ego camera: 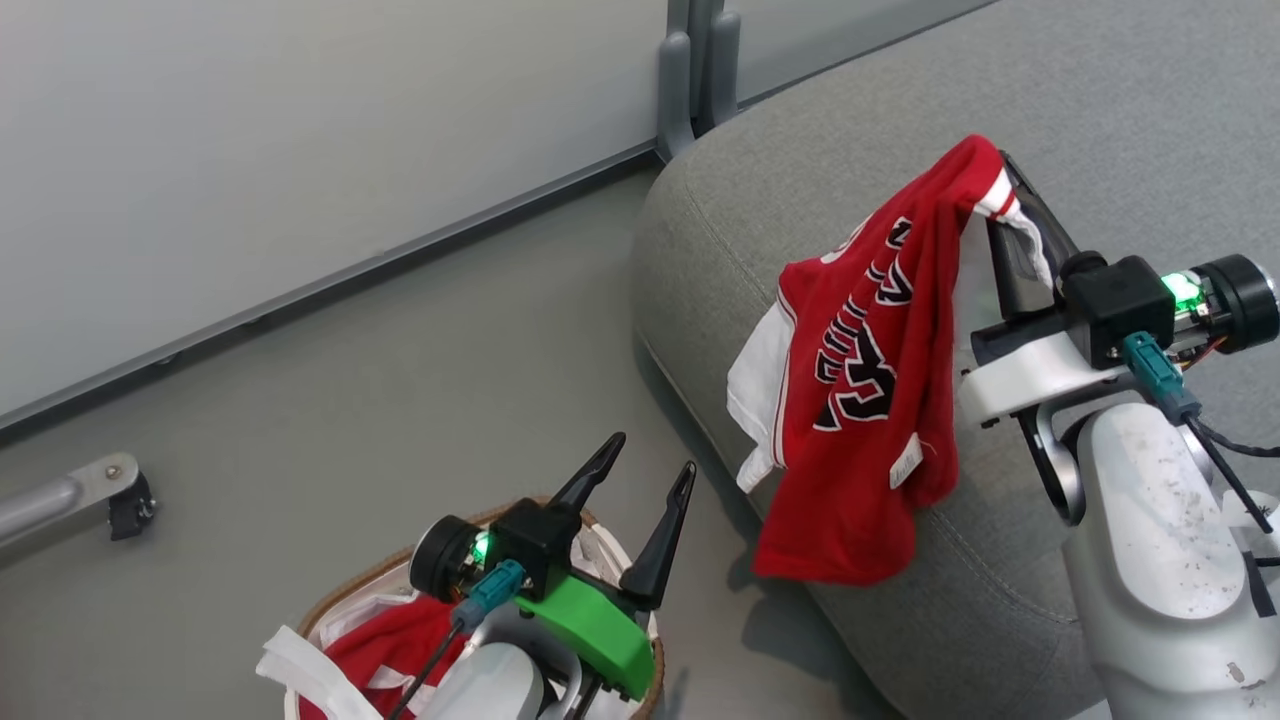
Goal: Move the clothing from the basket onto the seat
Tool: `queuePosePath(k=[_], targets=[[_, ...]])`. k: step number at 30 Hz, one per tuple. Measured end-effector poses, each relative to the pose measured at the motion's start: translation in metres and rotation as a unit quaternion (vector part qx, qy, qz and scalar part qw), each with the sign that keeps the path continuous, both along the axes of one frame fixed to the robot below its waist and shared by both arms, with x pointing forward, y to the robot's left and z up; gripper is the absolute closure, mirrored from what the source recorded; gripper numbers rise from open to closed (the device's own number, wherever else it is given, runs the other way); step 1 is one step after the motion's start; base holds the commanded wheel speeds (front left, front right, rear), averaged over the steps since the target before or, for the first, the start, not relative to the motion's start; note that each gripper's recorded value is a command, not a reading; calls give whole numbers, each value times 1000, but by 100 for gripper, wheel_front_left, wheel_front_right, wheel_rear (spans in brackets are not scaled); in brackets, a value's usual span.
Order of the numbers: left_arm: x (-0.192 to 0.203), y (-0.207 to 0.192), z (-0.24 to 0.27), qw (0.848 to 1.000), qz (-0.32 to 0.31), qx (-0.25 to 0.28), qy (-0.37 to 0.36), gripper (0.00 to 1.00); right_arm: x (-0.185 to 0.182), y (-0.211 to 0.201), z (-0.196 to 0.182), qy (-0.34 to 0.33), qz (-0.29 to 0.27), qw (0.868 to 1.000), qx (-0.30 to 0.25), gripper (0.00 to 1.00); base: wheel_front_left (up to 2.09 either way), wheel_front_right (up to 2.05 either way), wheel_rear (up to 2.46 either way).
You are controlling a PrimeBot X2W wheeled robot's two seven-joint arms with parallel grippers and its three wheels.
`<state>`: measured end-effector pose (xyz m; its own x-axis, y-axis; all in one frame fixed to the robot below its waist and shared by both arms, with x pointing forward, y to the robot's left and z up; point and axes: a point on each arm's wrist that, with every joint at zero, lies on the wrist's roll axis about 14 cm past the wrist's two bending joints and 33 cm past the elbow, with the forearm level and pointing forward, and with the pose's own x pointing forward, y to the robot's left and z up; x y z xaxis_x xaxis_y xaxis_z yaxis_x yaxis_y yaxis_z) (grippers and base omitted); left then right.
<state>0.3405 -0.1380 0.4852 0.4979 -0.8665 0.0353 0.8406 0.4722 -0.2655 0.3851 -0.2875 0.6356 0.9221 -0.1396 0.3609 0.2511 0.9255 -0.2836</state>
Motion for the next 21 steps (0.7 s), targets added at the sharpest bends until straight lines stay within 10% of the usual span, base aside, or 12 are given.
queuePosePath(k=[21], targets=[[75,19,-45,1000,22,5,7,0,106,-73,138,-78,-80,970,-218,100,0,0,0]])
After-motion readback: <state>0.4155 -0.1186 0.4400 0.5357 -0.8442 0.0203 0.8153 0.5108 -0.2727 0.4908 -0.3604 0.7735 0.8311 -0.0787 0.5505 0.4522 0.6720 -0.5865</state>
